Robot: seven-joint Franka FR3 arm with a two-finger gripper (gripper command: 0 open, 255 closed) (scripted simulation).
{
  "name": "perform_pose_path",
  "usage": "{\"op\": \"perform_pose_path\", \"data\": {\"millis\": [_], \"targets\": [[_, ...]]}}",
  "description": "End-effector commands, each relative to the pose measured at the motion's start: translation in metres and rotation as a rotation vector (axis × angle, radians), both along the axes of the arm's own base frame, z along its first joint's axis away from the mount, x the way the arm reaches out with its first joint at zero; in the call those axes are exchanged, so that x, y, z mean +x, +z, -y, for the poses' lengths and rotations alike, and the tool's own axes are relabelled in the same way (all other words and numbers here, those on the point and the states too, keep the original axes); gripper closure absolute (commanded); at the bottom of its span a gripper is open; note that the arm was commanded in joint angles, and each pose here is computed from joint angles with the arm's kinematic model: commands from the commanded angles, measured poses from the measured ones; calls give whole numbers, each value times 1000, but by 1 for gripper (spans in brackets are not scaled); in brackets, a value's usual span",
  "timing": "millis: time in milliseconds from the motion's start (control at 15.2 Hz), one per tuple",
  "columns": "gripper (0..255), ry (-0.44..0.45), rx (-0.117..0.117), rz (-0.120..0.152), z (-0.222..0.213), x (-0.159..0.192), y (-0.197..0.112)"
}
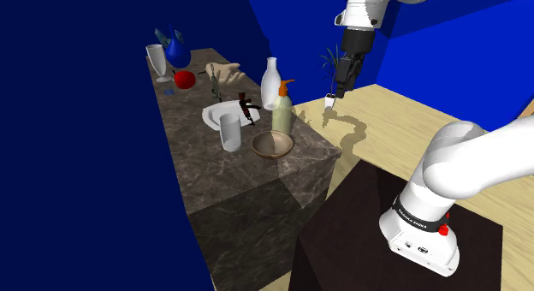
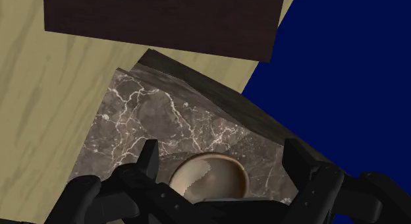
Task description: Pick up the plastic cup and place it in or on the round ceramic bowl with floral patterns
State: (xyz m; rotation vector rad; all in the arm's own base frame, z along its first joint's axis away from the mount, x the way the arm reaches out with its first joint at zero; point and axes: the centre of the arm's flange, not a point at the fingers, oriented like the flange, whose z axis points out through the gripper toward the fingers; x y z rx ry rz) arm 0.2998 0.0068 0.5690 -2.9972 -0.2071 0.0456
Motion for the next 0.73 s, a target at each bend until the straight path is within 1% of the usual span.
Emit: {"op": "perform_pose_path", "data": {"millis": [0, 660], "targets": [[0, 0, 0, 0, 0, 0, 0], [0, -40, -61, 21, -60, 109, -46]]}}
